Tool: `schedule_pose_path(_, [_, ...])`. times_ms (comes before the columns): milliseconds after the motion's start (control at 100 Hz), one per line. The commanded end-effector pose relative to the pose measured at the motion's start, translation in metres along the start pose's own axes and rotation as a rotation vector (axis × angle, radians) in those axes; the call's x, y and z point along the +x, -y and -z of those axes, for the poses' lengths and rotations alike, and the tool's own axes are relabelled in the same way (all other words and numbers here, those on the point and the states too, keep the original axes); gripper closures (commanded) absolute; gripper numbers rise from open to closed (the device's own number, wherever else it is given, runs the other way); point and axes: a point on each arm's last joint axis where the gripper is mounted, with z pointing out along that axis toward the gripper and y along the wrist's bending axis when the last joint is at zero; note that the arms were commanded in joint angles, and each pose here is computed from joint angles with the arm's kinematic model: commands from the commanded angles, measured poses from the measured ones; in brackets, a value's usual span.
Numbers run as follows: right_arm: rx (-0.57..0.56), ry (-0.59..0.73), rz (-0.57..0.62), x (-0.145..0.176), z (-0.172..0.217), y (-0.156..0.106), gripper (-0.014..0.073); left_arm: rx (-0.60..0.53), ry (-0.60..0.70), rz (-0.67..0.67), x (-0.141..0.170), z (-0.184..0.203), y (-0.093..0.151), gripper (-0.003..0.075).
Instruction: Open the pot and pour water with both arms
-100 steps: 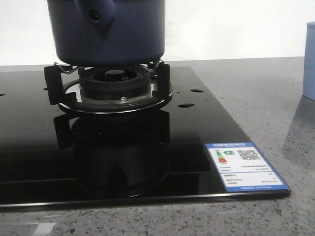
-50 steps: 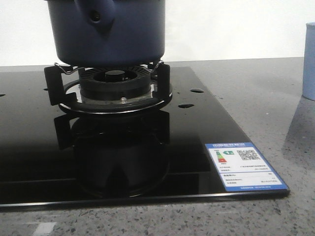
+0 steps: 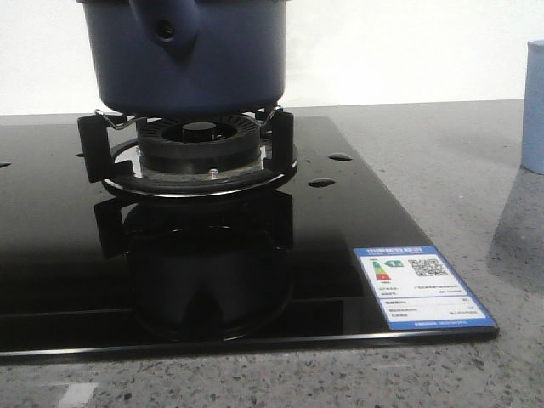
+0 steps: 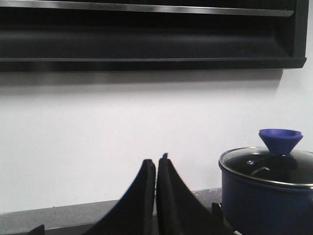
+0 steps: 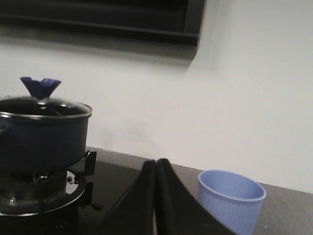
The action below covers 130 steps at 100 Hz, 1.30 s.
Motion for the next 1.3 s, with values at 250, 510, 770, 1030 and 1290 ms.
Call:
schedule_pose_path(250, [0.008,0.021,-0.009,-0.003,0.002,0.0,0.0665,-0.019,0.07,0.024,-0.004,0.005,-0.002,0.0741])
schedule_pose_path(510, [0.006,0.021,-0.009,-0.003,0.002,0.0,0.0665,-0.017,0.065,0.024,-0.003,0.005,-0.002,0.0741])
schedule_pose_path(770, [0.006,0.021,-0.009,-0.003,0.002,0.0,0.0665,-0.017,0.065,0.024,-0.003,0.005,-0.002,0.0741])
schedule_pose_path(1030, [0.006,0.021,-0.009,-0.003,0.002,0.0,0.0665,-0.017,0.062,0.023,-0.003,0.005,-0.002,0.0741])
schedule_pose_path(1290, [0.006,0.021,-0.009,-0.003,0.002,0.0,0.0665,-0.024,0.001,-0.021,0.02,0.004,-0.001,0.0741])
